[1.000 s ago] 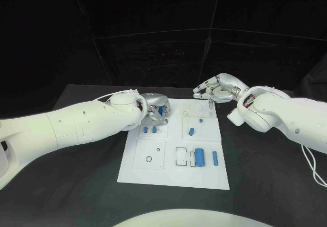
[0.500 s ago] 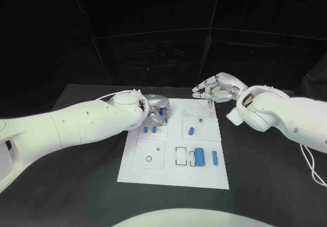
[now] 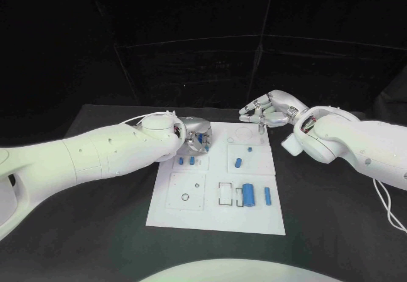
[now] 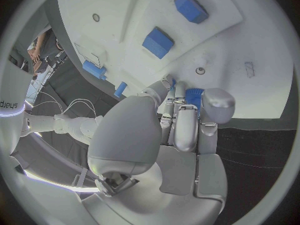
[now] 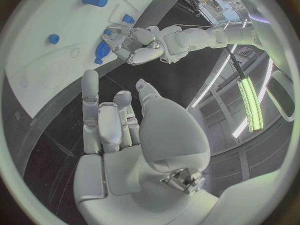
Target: Assemble the parts on the task board
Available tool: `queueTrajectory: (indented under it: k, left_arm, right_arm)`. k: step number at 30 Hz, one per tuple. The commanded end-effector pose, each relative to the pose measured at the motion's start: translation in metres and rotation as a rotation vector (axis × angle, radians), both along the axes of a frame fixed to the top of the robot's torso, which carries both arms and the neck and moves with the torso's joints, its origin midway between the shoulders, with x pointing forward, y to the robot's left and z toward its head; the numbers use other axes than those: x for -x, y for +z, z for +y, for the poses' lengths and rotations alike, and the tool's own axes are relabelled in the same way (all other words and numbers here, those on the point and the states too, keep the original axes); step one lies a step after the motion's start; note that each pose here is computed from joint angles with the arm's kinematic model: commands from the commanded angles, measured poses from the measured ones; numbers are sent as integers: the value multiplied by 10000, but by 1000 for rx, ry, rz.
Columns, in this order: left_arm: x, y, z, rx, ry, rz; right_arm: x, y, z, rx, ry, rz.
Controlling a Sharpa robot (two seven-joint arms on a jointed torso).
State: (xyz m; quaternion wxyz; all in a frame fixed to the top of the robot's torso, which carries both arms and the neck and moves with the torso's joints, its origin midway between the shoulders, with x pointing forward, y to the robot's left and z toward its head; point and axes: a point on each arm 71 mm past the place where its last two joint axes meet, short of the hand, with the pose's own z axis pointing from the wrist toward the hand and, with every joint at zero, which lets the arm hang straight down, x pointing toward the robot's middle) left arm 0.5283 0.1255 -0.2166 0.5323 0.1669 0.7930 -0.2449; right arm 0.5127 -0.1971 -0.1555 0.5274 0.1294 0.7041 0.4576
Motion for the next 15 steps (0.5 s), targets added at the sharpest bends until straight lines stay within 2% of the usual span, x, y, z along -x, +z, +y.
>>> queueTrajectory:
  k: [1,9,15]
  left_arm:
    - [14,-34,-6,-3,-5,-4]
    - [30,-9,-23,33,-18,-29]
    - [53,30,12,90,-6,-45]
  right_arm:
    - [0,15,14,-4,10,-7]
    - [-1,14,21,-4,11,-7]
    - [-2,14,4,-3,8,-6]
